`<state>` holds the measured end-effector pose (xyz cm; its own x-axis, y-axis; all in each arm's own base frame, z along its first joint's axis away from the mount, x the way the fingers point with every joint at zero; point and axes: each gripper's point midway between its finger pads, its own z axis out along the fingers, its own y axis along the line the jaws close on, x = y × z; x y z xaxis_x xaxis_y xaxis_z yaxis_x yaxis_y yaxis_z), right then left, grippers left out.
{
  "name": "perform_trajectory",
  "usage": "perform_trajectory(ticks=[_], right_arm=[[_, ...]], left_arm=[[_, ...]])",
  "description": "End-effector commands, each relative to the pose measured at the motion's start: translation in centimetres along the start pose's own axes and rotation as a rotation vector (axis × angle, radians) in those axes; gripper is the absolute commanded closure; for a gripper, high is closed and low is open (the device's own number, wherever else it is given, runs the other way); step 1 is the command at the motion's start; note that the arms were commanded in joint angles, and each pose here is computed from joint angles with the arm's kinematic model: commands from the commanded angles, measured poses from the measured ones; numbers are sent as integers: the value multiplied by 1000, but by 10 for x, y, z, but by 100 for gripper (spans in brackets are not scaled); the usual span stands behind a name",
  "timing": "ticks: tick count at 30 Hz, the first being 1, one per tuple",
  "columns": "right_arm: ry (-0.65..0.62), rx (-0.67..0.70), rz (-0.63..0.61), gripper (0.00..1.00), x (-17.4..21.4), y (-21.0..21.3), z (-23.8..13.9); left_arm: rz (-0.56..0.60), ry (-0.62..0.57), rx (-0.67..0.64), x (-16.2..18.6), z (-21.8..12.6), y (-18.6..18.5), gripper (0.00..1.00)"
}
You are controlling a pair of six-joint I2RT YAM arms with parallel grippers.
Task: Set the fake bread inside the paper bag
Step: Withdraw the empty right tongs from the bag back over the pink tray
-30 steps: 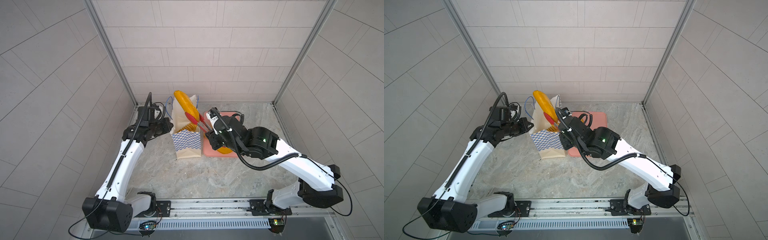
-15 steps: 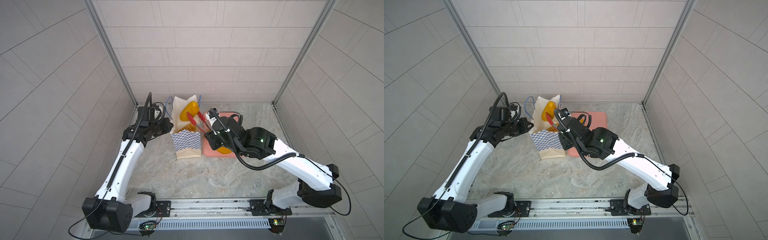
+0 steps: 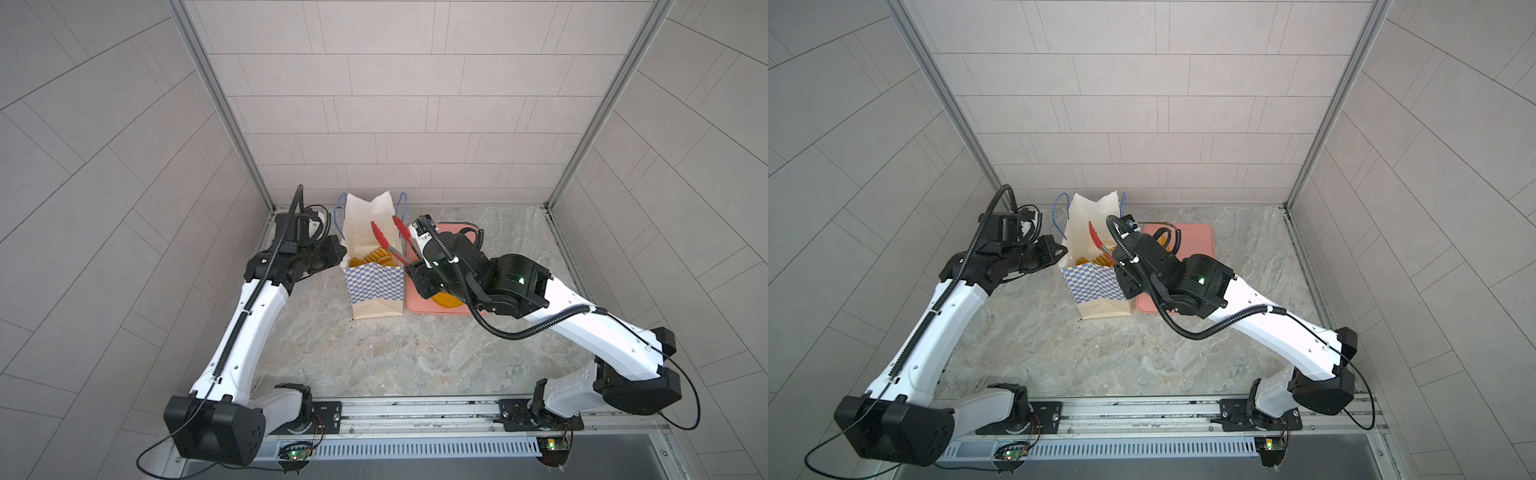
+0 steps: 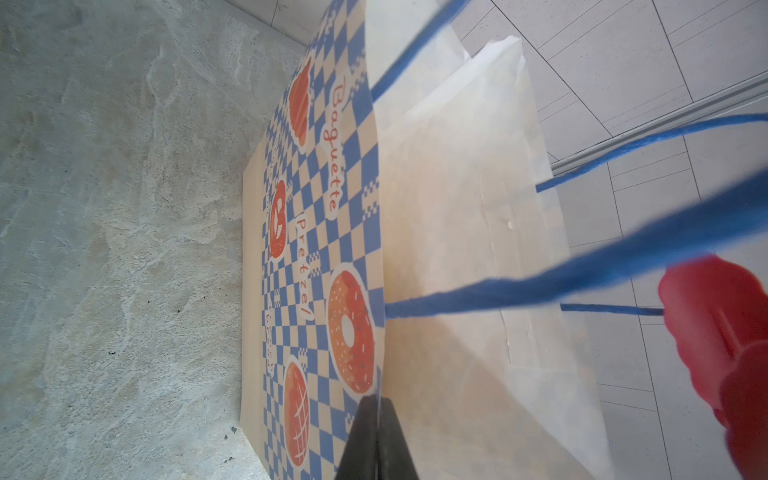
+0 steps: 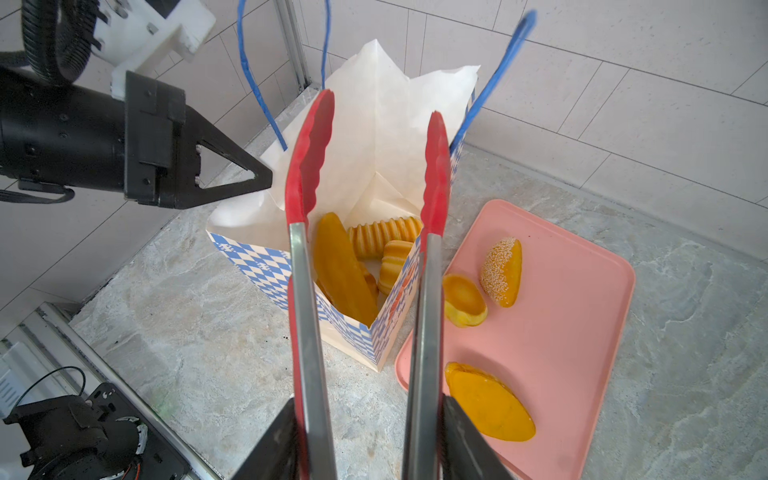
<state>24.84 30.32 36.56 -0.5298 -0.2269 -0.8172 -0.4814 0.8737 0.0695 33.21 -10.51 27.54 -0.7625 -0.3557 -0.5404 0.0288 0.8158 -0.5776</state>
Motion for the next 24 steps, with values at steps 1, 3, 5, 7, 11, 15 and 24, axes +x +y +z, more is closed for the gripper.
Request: perform_trajectory(ticks=[1,3,5,7,11,15,24], right_arm=[[-76,-21,26,50,-22,0,-20],[-87,-27,26,51,-25,-1,-24],[-100,-31,26,51,-28,-3,-30],[-113,-31,28,51,-31,-5,-35],[-145,-16,27,51,-37,-13,-48],[-173,26,16,51,-40,-27,-61],[-201,148,6,51,-40,-70,-81]], left_arm=[[16,-24,18,-2,-7,-6,100],[17,-25,17,-2,-7,-6,100],[16,-22,17,-2,-6,-6,100],[16,-23,18,-2,-7,-6,100],[16,-21,16,-1,-7,-6,100],[17,-24,15,-2,-7,-6,100],[17,-26,17,-2,-9,-7,100]])
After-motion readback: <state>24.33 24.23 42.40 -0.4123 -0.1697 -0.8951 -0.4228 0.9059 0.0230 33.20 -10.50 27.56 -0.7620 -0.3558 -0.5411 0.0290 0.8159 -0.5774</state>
